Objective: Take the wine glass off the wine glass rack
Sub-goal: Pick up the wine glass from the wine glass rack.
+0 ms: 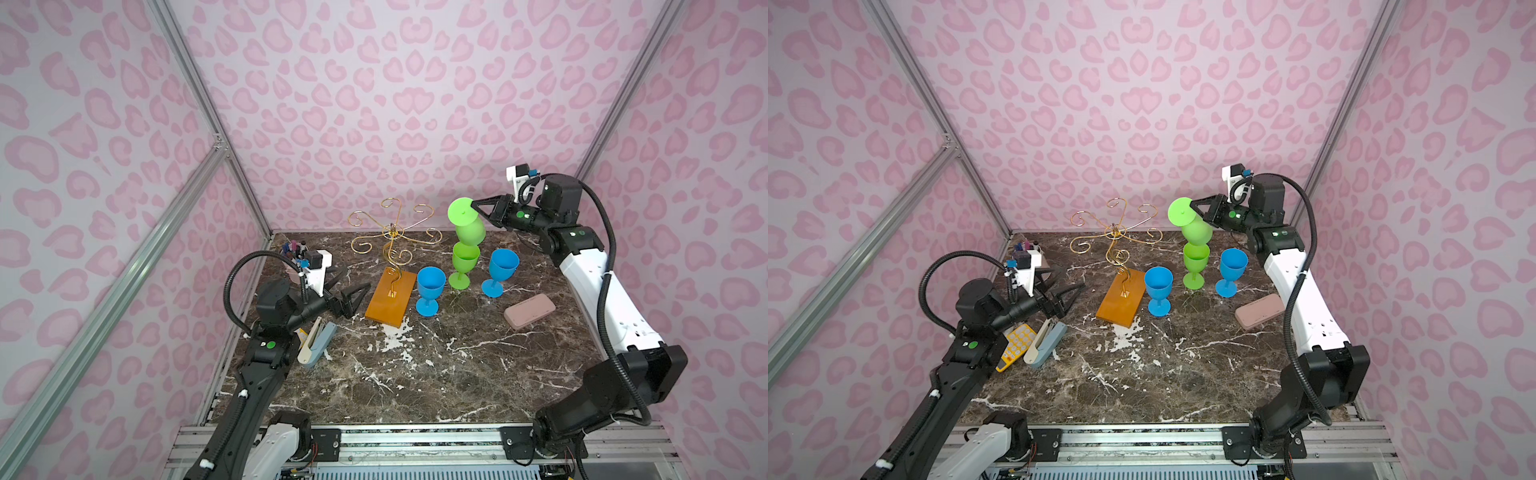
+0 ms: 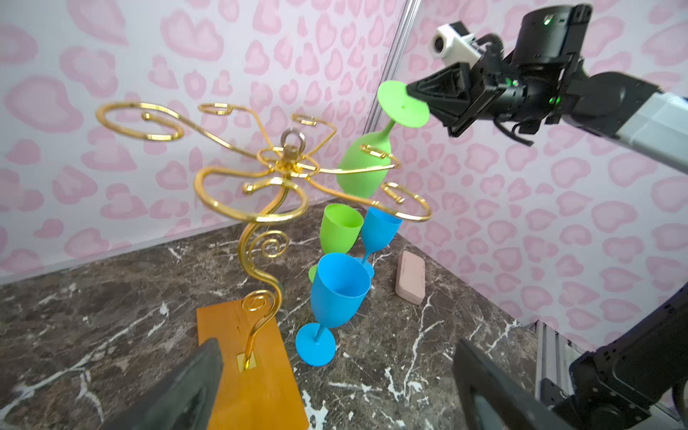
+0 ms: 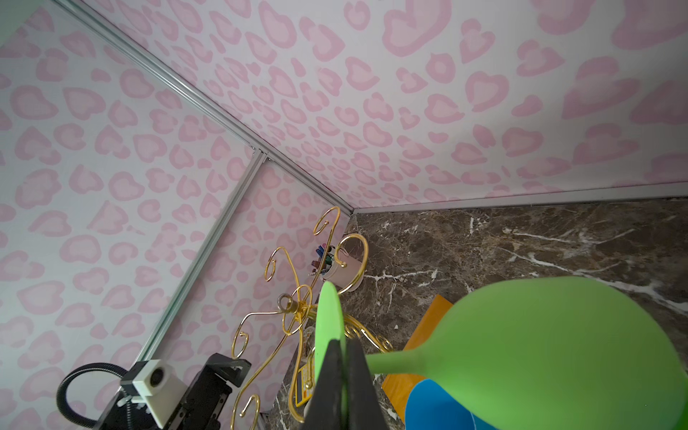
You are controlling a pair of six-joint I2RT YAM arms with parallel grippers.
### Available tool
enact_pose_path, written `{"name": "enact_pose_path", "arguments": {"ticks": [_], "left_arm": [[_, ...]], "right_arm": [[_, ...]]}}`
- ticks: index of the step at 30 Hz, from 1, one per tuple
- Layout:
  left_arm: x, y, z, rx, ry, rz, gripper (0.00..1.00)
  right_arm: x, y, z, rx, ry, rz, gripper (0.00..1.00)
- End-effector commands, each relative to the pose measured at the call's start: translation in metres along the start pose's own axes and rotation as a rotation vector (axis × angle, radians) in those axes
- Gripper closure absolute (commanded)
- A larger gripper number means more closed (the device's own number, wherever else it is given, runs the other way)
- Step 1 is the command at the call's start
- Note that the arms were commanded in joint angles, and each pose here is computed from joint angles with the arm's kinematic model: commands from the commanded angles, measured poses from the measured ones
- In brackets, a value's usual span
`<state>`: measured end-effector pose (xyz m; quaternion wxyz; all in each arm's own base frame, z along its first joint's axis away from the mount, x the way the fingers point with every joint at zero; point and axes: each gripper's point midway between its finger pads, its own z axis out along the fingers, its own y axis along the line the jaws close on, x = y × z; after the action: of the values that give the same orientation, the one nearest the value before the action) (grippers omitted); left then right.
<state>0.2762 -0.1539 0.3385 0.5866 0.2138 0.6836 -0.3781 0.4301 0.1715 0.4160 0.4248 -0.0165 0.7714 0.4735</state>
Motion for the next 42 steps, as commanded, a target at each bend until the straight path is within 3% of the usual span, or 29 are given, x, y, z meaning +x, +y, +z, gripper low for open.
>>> {"name": "enact_pose_path", "arguments": {"ticks": [1, 5, 10, 12, 14, 17, 22, 30, 42], "left_arm": [[-0.037, -0.023, -0.014, 0.026, -0.092, 0.021, 0.03], [-0.079, -0.035, -0.03, 0.019, -0.225, -0.104, 0.02], [-0.112, -0.057, -0.029, 0.169, -0.276, -0.25, 0.04], [-0.117, -0.057, -0.018, 0.201, -0.224, -0.33, 0.02], [-0.118, -0.056, -0.003, 0.258, -0.138, -0.43, 0.11], [-0.115, -0.062, 0.019, 0.355, -0.029, -0.544, 0.16], [-0.111, -0.095, 0.04, 0.481, 0.099, -0.585, 0.22], [-0.095, -0.12, 0.074, 0.568, 0.204, -0.621, 0.36], [-0.088, -0.145, 0.11, 0.673, 0.284, -0.622, 0.55]], "right_arm": [[0.004, 0.003, -0.007, 0.036, -0.019, -0.075, 1.0], [0.016, 0.018, -0.016, 0.021, -0.017, -0.115, 1.0], [0.039, 0.044, -0.023, 0.002, 0.008, -0.214, 1.0], [0.047, 0.056, -0.027, -0.016, 0.016, -0.253, 1.0], [0.052, 0.067, -0.032, -0.03, 0.012, -0.281, 1.0], [0.057, 0.08, -0.04, -0.052, 0.007, -0.326, 1.0], [0.062, 0.097, -0.054, -0.068, -0.004, -0.387, 1.0], [0.069, 0.122, -0.063, -0.118, 0.0, -0.413, 1.0], [0.085, 0.144, -0.049, -0.187, 0.037, -0.396, 1.0]]}}
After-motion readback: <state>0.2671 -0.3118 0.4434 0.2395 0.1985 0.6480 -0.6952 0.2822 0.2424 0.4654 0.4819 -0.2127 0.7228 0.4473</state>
